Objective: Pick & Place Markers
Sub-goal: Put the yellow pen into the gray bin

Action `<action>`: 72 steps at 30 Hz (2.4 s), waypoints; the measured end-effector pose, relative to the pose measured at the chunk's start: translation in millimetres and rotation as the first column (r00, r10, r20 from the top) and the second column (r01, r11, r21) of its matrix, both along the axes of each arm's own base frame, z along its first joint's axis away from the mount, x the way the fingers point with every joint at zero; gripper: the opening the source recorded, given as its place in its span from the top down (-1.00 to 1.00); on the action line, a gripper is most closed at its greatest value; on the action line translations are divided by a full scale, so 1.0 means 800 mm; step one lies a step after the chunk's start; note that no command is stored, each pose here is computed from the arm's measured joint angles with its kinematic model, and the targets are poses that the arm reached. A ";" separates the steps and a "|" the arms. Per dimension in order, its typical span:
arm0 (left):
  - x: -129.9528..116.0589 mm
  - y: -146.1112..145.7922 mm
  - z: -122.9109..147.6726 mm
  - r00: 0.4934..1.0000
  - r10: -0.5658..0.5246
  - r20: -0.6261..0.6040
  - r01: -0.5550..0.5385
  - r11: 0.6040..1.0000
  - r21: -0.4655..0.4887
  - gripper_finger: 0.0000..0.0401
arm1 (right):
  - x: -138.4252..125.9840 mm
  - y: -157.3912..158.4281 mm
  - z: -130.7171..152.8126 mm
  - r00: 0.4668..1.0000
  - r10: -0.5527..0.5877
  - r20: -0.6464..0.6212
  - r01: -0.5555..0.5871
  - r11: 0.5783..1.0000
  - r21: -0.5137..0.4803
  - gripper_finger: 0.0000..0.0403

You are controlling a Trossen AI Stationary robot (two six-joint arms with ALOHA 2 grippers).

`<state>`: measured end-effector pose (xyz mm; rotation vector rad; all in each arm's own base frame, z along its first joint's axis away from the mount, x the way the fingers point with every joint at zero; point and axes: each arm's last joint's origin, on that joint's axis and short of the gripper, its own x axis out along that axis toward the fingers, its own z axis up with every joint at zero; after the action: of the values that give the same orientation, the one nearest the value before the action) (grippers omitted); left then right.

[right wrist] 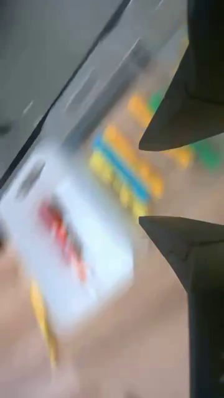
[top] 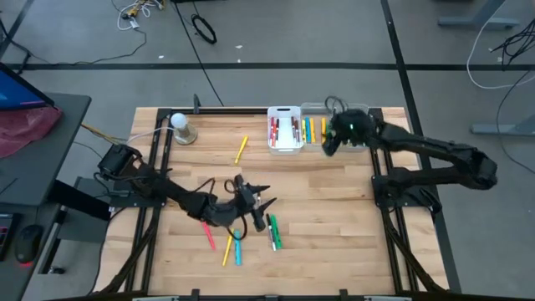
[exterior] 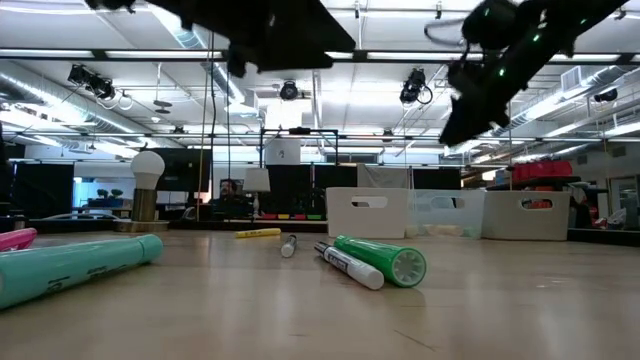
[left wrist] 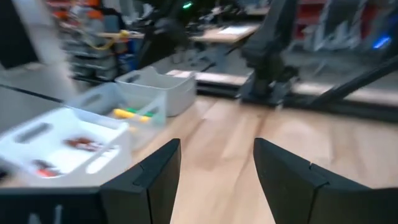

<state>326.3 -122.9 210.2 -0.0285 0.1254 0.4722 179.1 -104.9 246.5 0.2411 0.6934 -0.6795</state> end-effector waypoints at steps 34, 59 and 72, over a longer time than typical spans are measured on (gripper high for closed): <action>-0.056 -0.114 -0.052 0.638 -0.069 -0.767 -0.596 0.587 -0.548 -0.04 | -0.007 0.194 -0.116 0.646 0.672 0.363 -0.673 0.725 -0.144 0.22; -0.051 -0.120 -0.096 0.623 0.068 -0.779 -0.644 0.610 -0.462 0.51 | -0.006 0.194 -0.111 0.625 0.685 0.375 -0.674 0.715 -0.183 0.22; -0.048 -0.080 -0.095 0.592 0.296 -0.749 -0.712 0.628 -0.314 0.87 | -0.006 0.191 -0.111 0.673 0.645 0.362 -0.617 0.760 -0.207 0.22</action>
<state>287.6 -187.0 134.5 -0.5565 0.9881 1.0477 174.6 48.1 157.4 0.0599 0.2969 0.0364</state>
